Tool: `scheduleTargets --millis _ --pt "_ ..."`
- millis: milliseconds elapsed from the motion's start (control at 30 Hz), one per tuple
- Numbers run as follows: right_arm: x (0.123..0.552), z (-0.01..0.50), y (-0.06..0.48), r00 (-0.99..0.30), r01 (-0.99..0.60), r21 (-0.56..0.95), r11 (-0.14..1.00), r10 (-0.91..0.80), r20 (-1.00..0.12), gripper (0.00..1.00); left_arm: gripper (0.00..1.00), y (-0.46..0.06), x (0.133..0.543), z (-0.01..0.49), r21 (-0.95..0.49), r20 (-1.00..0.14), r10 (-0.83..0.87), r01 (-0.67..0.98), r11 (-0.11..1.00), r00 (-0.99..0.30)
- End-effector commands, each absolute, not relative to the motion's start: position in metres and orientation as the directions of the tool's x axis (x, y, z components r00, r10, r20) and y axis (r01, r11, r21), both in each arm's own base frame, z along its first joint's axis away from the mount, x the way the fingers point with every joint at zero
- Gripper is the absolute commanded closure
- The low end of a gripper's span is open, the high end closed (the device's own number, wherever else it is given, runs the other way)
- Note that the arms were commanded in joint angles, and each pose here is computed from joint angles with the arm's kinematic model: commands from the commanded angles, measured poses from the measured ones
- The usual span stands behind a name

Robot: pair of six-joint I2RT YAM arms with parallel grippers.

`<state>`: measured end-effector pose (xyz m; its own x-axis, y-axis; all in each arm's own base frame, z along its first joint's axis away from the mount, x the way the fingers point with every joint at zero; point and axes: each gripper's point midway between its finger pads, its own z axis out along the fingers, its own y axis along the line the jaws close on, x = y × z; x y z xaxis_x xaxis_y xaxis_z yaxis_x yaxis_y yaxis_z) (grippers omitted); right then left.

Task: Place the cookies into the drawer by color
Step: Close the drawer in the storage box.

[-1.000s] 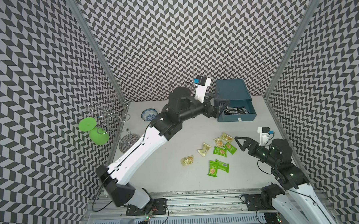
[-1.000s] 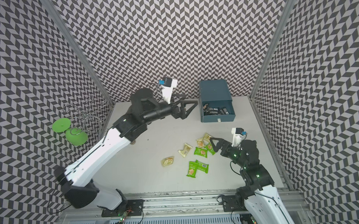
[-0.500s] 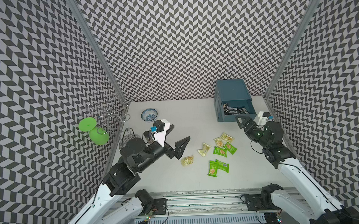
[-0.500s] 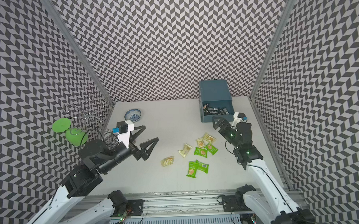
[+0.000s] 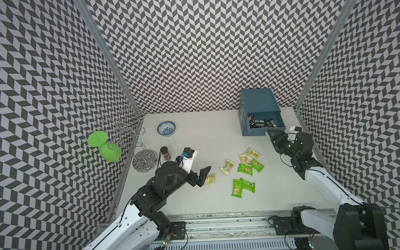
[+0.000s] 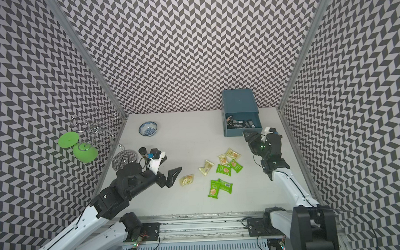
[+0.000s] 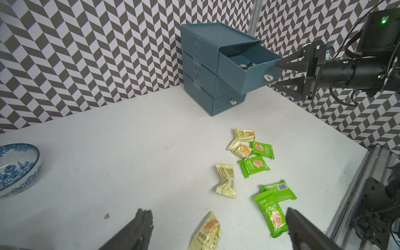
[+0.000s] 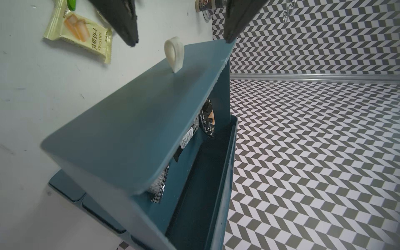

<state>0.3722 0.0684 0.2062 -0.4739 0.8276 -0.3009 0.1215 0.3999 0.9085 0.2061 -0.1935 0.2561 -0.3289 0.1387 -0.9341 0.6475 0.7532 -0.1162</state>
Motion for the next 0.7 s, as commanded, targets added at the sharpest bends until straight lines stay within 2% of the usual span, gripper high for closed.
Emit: scheduleTargets --millis 0,233,367,667 --pt "0.377 0.218 0.074 -0.483 0.056 0.926 0.373 0.822 -0.302 0.39 0.00 -0.197 0.205 0.275 -0.119 -0.958 0.093 0.672 0.731 -0.271" --pt "0.384 0.211 0.074 -0.482 0.067 0.929 0.363 0.827 -0.288 0.48 0.00 -0.197 0.202 0.276 -0.112 -0.963 0.091 0.686 0.719 -0.253" --pt "0.390 0.209 0.073 -0.480 0.073 0.929 0.363 0.830 -0.286 0.61 0.01 -0.194 0.203 0.278 -0.107 -0.967 0.083 0.681 0.724 -0.240" --pt "0.400 0.209 0.068 -0.459 0.087 0.926 0.369 0.839 -0.291 0.81 0.00 -0.193 0.204 0.279 -0.112 -0.969 0.073 0.685 0.720 -0.235"
